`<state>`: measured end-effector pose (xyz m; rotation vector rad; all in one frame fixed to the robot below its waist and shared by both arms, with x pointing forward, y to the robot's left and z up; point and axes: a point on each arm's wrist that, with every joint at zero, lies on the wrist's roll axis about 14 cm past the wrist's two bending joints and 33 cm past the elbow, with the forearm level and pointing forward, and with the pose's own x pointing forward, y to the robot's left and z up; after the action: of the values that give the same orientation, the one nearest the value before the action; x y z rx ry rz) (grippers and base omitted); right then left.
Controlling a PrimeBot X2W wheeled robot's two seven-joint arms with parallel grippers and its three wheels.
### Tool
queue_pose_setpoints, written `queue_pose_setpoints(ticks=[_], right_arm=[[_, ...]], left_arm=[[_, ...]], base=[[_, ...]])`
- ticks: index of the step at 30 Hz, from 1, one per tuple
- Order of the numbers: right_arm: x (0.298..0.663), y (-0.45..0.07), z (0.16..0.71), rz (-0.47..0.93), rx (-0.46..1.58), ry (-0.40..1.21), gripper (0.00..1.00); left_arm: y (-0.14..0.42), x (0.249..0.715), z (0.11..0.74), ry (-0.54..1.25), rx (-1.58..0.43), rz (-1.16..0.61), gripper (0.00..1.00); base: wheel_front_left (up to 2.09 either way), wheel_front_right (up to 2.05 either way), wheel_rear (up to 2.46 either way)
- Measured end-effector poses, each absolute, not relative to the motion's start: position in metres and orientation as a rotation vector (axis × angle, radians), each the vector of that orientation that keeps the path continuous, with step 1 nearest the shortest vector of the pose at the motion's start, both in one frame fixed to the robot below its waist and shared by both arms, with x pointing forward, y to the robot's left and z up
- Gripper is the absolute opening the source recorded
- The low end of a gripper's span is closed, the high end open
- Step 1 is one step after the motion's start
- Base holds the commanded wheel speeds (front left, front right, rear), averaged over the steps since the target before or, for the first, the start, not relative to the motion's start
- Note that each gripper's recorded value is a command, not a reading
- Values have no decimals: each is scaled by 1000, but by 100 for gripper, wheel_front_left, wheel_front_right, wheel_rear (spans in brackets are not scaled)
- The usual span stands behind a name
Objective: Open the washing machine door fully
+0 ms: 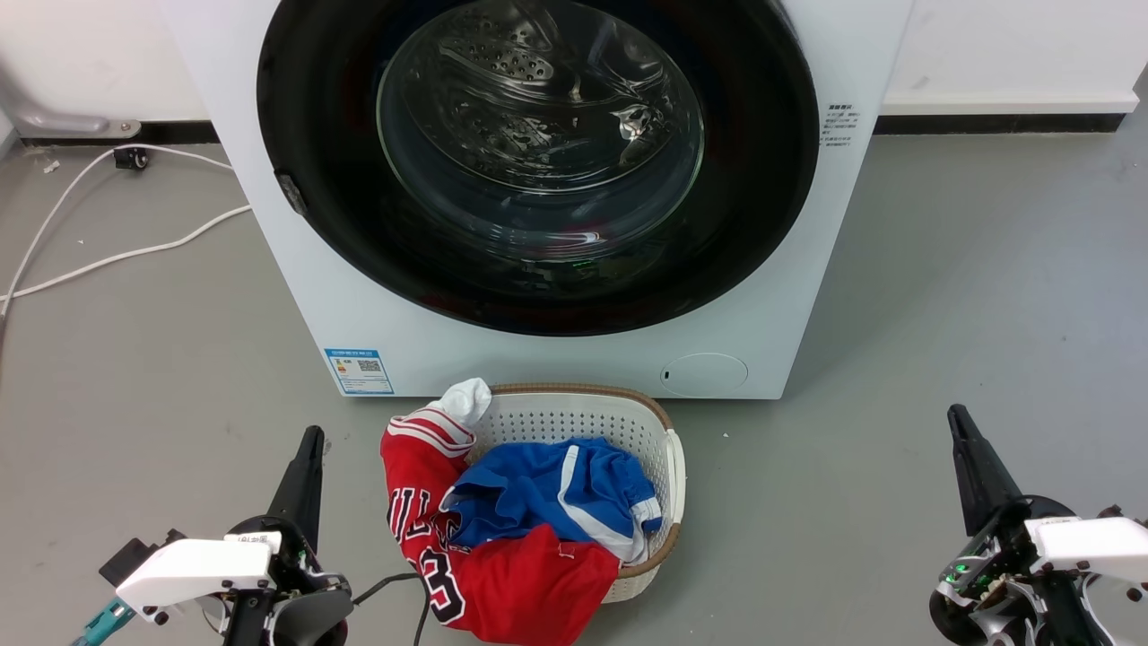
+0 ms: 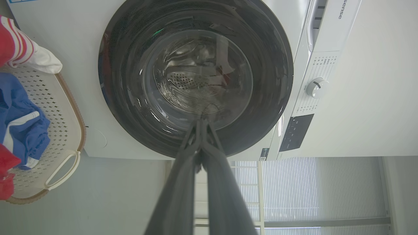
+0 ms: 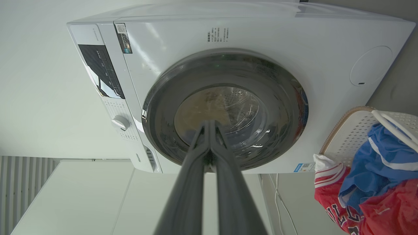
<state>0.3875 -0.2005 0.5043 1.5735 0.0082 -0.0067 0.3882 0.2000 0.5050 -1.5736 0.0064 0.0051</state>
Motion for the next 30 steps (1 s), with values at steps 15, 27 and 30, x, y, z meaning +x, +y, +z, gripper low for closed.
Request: queue_pose_setpoints(ticks=[15,27,30], right_arm=[[376,-205,483,-83,1476,37,100],[376,-208,498,-63,1207,-5,100],[376,-207,504,-51,1128,-19,100]], left_arm=[[206,377,488,15,-1520,78,100],[206,380,502,8,-1249,88,100],[203,378,500,22,-1173,96,100]], base=[[0,0,0],[0,0,0],[0,0,0]])
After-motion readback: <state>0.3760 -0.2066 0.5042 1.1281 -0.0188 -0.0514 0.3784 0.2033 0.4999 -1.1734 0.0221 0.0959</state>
